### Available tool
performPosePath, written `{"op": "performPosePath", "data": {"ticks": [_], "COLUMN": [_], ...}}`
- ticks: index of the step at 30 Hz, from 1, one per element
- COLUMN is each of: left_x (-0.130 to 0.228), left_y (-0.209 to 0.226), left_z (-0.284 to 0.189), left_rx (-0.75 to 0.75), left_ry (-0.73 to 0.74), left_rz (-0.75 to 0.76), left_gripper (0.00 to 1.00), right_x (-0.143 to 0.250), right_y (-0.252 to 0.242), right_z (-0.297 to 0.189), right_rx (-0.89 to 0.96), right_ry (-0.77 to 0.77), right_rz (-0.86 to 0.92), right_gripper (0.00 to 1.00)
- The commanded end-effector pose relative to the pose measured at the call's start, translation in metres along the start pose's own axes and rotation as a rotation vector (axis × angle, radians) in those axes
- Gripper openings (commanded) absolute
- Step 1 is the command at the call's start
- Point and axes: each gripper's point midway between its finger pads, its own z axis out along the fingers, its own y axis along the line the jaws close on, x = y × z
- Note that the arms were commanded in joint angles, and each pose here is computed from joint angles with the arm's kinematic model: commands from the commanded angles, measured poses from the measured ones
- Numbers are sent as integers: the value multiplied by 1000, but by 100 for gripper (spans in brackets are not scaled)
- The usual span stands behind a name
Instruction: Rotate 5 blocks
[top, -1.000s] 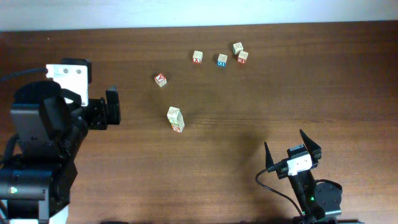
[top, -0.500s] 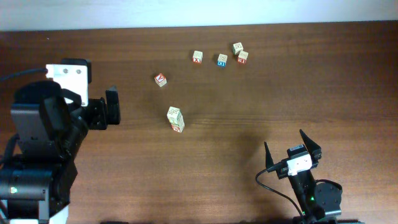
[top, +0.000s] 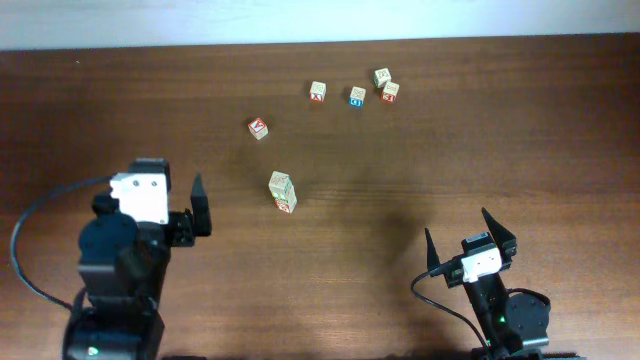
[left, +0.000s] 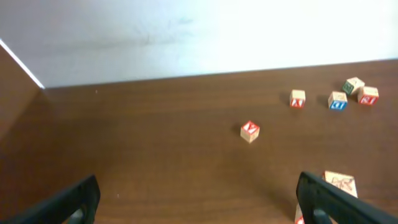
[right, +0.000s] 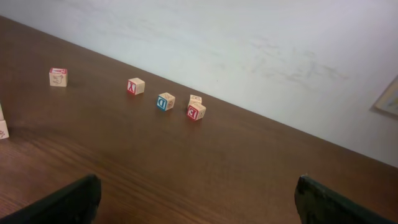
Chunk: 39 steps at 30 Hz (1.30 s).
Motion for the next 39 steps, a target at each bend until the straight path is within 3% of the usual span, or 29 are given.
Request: {"op": "performPosePath", "data": {"ticks": [1, 28, 39], "left_x": [23, 117, 110], "left_y": [0, -14, -13], "left_z": [0, 12, 5], "left_rx": [-7, 13, -3], "left_ry": [-14, -333, -395], "left_rz": [-2, -22, 36], "left_gripper": [99, 99, 99], "right_x": [1, 1, 1], "right_y": [3, 3, 3], "right_z": [0, 0, 0], "right_rx": [-13, -13, -13], "right_ry": [-5, -5, -5], "right_rz": [7, 7, 7], "right_gripper": [99, 98, 99]}}
